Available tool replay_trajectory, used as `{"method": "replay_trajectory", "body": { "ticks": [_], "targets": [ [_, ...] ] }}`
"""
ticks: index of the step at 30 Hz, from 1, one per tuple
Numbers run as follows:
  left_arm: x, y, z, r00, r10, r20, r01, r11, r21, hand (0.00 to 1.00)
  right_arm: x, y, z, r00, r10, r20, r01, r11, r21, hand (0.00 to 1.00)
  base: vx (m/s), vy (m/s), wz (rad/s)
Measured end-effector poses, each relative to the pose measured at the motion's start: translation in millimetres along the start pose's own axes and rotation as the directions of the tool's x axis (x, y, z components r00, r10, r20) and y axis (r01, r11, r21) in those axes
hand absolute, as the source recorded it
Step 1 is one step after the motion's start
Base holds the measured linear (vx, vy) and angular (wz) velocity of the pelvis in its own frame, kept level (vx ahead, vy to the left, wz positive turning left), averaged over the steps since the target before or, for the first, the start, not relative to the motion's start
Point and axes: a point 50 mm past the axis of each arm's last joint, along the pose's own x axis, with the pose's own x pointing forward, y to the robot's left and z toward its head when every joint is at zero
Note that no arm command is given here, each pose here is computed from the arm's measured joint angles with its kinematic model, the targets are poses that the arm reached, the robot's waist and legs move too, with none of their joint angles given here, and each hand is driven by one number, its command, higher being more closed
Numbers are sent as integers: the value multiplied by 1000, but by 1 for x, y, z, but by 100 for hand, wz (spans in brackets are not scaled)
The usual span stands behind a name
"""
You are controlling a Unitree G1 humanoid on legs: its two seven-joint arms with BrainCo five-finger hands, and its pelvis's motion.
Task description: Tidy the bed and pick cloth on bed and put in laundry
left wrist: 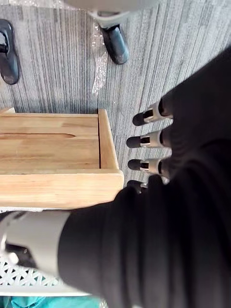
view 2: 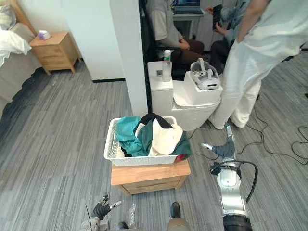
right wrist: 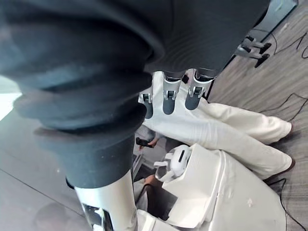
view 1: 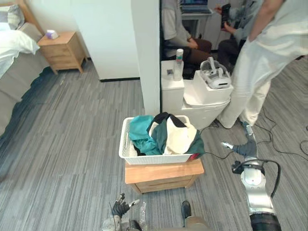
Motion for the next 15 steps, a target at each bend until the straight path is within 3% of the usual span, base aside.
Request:
{"method": "replay_trajectory", "body": {
  "ticks": [3,6,10,15],
  "targets": [
    [0,1,-3,1000,6,-18,-6,1000,1,0,-11,9,-35,987,21,-161,-9,997,72,0,-3,2,3],
    [0,3,-6,999,12,-32,-12,1000,-2,0,-36,12,-87,907,15,-422,56,986,155,0,1,7,7],
    [1,5,-12,998,19,-64,-20,1000,-7,0,-87,8,-147,705,27,-709,141,974,177,0,6,2,3],
    [1,7,-17,995,34,-90,-36,999,-24,0,-140,16,-177,508,83,-857,175,965,197,0,4,0,1]
  ]
}}
